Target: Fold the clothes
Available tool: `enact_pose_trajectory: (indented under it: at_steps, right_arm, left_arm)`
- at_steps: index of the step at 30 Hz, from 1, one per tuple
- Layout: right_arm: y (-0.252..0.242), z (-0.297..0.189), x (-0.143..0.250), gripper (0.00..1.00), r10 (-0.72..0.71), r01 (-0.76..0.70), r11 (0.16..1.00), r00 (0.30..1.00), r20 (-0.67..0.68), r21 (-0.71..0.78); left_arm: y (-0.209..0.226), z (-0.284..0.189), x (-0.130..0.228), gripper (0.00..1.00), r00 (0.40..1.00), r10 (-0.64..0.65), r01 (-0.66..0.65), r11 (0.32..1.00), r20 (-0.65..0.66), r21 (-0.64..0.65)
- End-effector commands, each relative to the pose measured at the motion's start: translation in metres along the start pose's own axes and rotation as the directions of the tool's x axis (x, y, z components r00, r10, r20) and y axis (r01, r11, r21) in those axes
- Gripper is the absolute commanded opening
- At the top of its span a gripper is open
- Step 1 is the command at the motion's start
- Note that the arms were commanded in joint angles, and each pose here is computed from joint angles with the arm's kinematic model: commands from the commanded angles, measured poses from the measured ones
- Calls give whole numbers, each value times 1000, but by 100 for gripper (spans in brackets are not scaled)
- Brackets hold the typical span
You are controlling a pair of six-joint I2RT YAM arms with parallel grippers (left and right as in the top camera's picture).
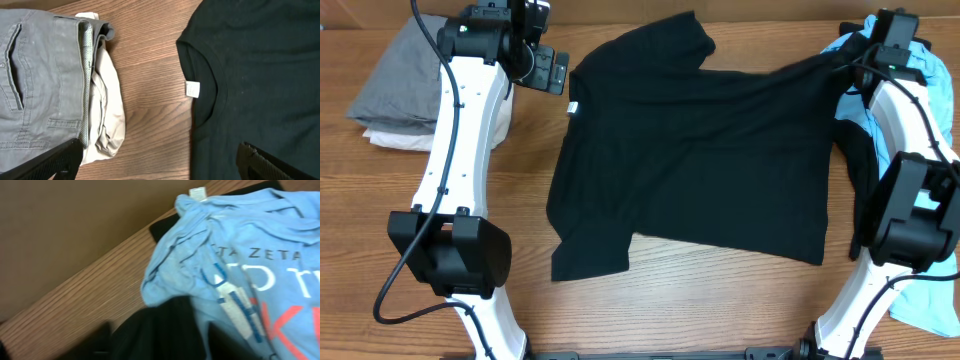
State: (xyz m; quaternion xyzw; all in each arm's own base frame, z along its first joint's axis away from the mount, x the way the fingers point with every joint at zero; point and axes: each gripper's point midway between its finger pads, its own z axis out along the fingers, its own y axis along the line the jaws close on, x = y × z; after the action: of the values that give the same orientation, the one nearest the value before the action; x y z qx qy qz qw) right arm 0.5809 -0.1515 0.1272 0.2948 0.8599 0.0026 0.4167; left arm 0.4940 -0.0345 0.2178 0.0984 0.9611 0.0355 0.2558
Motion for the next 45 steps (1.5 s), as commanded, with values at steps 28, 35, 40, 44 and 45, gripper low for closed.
enact_pose_trajectory:
  at_steps: [28,35,40,44,45]
  right_arm:
    - [32,-142,21,98,-23,-39,983,944,-330,-178]
    - [36,-141,26,98,-33,-32,983,940,-340,-183]
    - [35,-140,28,97,-33,-32,983,938,-345,-181]
    - [33,-136,34,97,-31,-34,984,933,-360,-174]
    - [33,-136,36,97,-31,-34,984,931,-363,-172]
  left_arm:
    - [-103,157,40,96,980,136,-71,923,-148,379]
    - [-112,197,68,95,963,151,-53,919,-224,390]
    - [-105,211,79,95,952,160,-62,935,-259,350]
    - [-77,215,85,95,943,143,-73,971,-302,229]
    - [-70,216,88,96,940,129,-67,977,-317,202]
